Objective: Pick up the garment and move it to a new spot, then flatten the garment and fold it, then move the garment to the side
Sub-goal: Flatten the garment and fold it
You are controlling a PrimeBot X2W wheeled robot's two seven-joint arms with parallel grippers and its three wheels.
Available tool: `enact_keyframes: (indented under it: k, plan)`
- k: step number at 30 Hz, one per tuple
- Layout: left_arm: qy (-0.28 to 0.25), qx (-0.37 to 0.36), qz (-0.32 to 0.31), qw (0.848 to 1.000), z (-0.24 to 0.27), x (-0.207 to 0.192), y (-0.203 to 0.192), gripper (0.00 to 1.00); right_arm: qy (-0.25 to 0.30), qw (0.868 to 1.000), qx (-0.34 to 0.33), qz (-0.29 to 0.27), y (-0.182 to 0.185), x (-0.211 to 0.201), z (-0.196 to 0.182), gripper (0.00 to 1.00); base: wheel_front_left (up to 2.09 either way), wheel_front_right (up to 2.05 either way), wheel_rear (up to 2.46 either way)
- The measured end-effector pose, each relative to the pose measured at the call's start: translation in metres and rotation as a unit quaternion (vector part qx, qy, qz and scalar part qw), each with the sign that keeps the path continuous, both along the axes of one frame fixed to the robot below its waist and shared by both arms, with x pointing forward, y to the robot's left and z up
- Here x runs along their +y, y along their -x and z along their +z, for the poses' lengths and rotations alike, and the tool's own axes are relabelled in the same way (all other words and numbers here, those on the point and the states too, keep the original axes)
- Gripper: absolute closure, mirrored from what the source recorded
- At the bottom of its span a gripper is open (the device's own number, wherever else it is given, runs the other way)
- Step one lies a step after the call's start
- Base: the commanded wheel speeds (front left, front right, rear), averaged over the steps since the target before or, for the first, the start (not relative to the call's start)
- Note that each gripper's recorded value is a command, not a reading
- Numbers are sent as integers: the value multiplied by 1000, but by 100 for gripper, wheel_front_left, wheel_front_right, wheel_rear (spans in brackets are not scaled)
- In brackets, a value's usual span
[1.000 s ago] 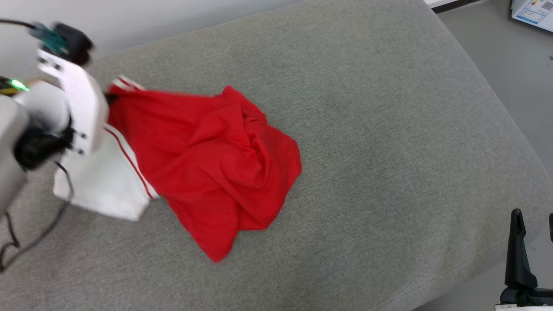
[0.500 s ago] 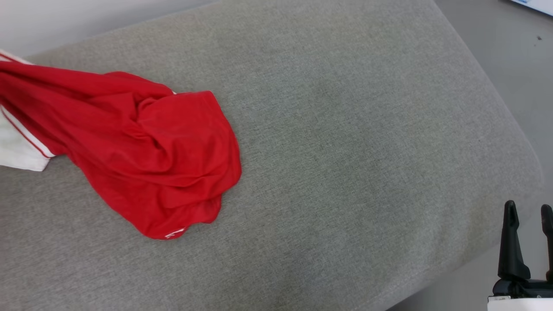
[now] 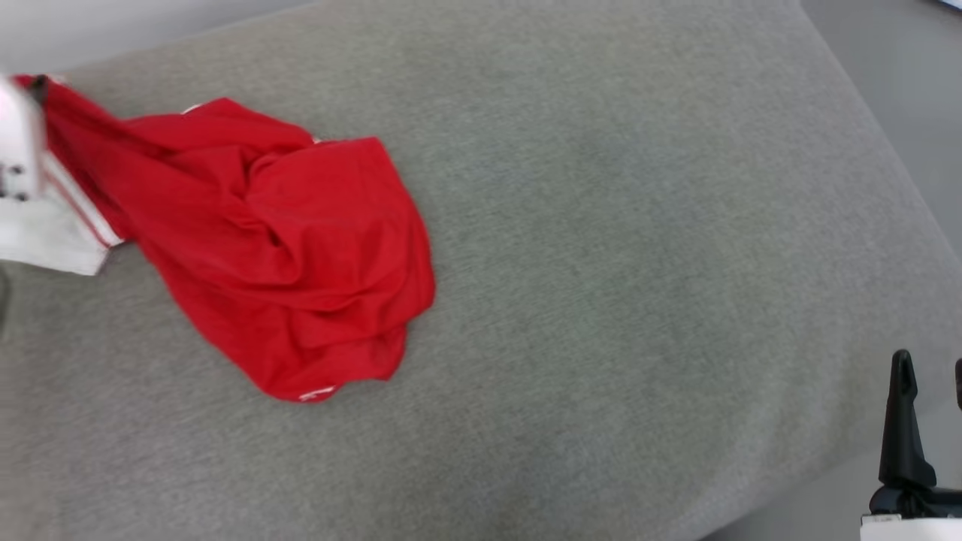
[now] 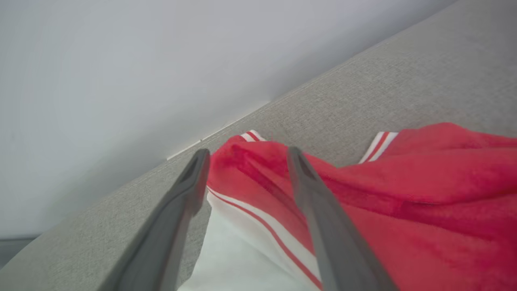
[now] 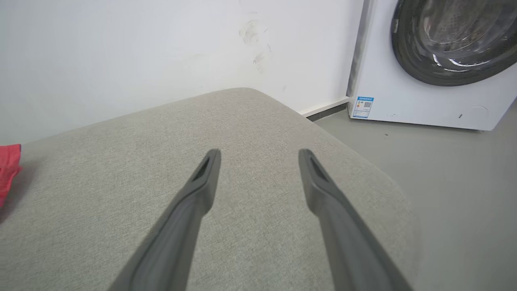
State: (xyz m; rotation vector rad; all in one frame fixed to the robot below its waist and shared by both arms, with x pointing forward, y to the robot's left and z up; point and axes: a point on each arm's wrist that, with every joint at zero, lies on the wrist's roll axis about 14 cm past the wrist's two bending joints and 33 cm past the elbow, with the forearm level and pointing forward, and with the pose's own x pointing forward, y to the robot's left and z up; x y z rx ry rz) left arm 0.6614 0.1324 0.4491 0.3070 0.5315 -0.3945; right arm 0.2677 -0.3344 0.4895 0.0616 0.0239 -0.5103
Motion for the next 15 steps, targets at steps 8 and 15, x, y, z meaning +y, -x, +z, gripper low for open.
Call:
enact_keyframes:
  k: [8,15]
  plan:
    - [-34,10,-56,998,21,-7,45,0,-17,999,-13,50,-28,20,-7,0,0,0,0]
    - [-51,14,-103,993,38,-3,104,0,-32,990,-41,128,-59,61,-1,0,0,0,0]
